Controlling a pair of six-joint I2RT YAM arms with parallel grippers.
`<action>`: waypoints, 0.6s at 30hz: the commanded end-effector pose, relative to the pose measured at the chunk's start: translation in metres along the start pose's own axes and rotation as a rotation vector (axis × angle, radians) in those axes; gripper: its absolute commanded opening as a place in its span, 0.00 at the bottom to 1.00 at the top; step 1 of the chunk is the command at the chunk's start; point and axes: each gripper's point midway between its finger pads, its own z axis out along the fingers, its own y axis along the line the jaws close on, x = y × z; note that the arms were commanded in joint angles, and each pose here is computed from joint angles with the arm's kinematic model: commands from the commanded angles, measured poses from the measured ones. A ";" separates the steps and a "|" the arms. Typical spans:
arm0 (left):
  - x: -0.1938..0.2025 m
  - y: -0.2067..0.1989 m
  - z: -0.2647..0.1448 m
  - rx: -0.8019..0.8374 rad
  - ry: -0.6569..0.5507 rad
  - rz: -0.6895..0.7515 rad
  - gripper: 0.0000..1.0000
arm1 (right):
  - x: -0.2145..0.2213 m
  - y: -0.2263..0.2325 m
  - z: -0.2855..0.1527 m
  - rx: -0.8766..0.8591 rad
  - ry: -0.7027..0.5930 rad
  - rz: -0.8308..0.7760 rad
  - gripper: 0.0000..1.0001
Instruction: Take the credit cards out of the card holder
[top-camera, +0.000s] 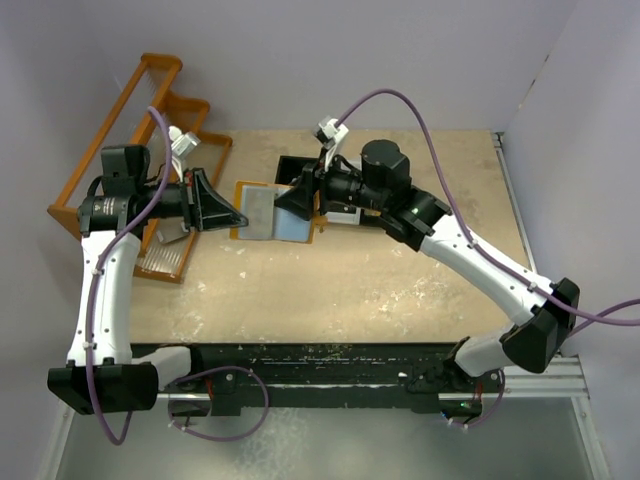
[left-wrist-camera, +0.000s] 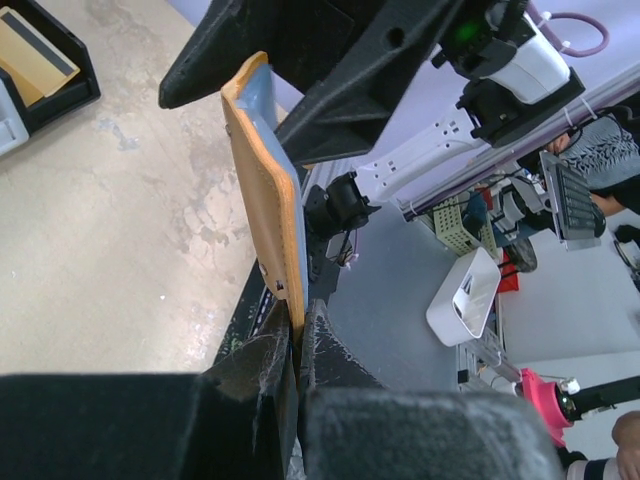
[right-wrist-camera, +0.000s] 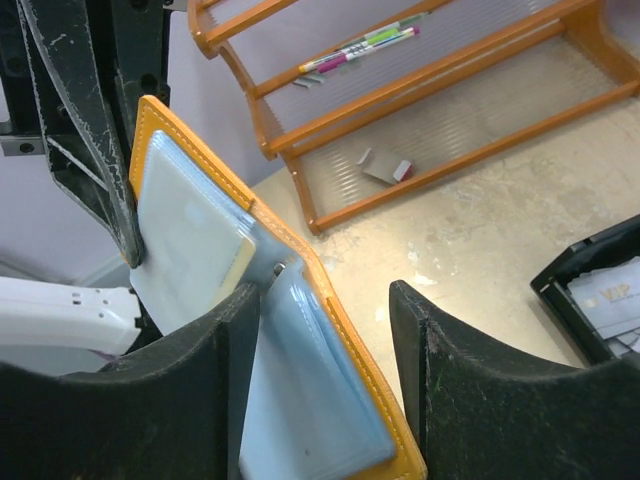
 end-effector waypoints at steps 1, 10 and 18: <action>0.001 -0.044 -0.004 0.192 0.003 0.058 0.02 | -0.007 0.019 -0.007 -0.102 -0.025 0.021 0.57; 0.004 -0.016 0.000 0.101 0.001 0.056 0.01 | -0.011 0.074 -0.049 -0.529 0.001 0.068 0.82; 0.001 -0.008 0.001 0.054 0.002 0.058 0.02 | 0.002 0.073 -0.054 -0.570 0.048 0.081 0.81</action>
